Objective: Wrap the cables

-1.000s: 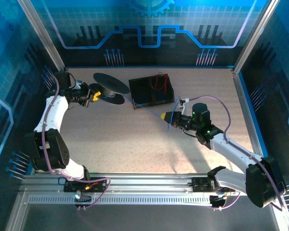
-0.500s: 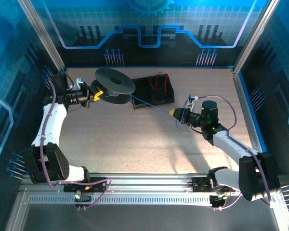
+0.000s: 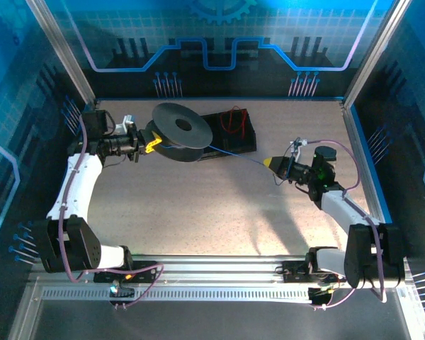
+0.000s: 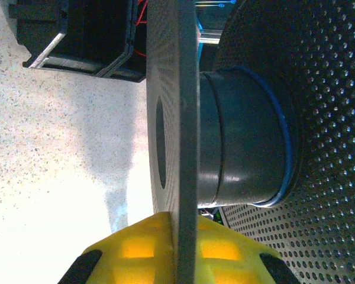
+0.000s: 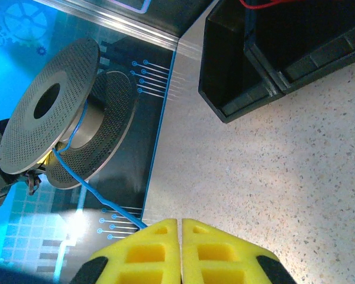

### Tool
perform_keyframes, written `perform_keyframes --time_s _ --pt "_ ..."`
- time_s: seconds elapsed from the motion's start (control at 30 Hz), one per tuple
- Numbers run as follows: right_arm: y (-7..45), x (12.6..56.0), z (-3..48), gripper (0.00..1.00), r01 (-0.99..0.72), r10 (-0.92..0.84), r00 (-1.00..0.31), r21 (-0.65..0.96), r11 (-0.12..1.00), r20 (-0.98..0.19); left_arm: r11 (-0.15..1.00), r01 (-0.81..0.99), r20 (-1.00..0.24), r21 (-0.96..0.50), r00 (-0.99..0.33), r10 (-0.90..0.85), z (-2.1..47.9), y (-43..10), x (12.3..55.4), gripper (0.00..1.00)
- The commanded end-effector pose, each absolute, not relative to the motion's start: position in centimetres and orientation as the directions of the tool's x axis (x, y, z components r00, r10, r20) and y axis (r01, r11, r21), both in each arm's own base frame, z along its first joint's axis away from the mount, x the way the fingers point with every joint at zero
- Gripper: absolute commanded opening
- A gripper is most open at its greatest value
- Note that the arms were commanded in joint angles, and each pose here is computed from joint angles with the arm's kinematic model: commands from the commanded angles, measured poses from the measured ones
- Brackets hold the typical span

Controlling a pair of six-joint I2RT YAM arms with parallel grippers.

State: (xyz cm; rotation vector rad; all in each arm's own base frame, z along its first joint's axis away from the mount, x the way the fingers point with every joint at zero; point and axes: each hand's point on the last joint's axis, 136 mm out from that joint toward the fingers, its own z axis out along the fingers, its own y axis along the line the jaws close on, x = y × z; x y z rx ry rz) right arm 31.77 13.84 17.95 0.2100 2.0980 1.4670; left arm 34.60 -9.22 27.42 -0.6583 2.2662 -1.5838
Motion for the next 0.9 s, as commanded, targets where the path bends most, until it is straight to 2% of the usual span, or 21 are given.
perform_keyframes --time_s 0.0,0.2,0.4,0.87 --pt "10.2 32.5 13.8 0.00 0.022 0.544 -0.797 0.887 0.461 -0.263 0.305 0.030 -0.196 -0.952 -0.824 -0.532 33.9 -7.9 35.2 0.00" --pt "10.0 32.4 13.5 0.00 0.028 0.549 -0.795 0.888 0.459 -0.258 0.287 0.060 -0.202 -0.956 -0.844 -0.497 34.3 -8.8 34.9 0.00" --pt "9.1 32.9 13.2 0.00 0.044 0.567 -0.783 0.887 0.459 -0.255 0.307 0.156 -0.269 -0.939 -0.888 -0.373 35.2 -12.3 33.0 0.00" --pt "3.1 33.2 12.5 0.00 0.110 0.667 -0.708 0.897 0.428 -0.231 0.320 0.328 -0.386 -0.889 -0.913 -0.136 36.0 -17.7 27.3 0.00"
